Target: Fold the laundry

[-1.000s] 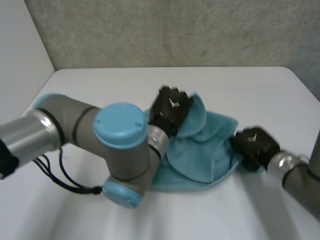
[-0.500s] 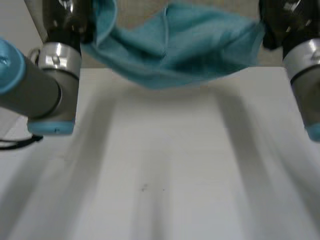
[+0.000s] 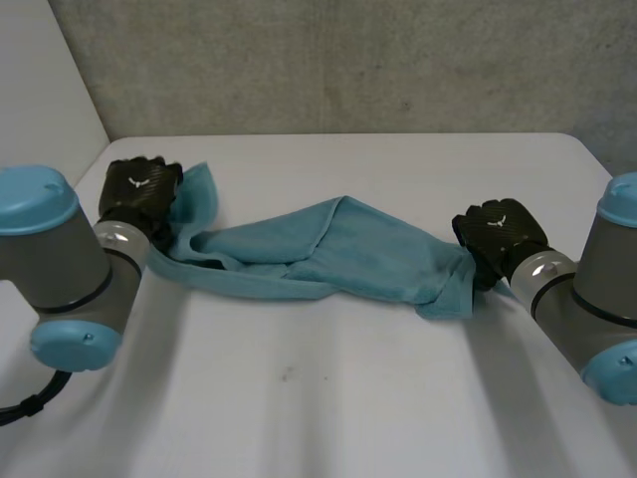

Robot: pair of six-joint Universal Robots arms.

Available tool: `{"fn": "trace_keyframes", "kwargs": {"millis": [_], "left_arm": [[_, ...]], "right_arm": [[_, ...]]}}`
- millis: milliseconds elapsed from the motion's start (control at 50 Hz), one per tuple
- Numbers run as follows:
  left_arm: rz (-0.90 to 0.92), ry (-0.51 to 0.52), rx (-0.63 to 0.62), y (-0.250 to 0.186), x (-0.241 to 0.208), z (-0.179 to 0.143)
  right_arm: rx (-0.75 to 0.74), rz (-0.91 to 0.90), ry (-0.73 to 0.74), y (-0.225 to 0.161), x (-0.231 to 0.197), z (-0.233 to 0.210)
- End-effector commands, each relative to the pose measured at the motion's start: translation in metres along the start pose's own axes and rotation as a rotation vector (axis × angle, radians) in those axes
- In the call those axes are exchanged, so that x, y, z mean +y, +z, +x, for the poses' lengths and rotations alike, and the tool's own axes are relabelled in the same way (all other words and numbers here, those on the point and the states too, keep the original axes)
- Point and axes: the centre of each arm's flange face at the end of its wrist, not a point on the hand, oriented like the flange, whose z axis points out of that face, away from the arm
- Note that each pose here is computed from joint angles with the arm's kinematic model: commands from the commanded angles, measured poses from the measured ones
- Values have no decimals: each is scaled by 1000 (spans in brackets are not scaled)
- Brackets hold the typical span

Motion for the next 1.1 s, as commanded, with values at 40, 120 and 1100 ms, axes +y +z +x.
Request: {"fn": "trace_keyframes", "kwargs": {"millis": [40, 120, 1100], "left_arm": [[50, -6, 12, -22, -26, -2], [114, -6, 81, -48, -48, 17], [23, 142, 329, 4, -15, 96]], "right_arm": [[31, 50, 17, -12, -14, 7], [53, 91, 45, -18, -23, 11], [-62, 15, 127, -28, -15, -3]]}}
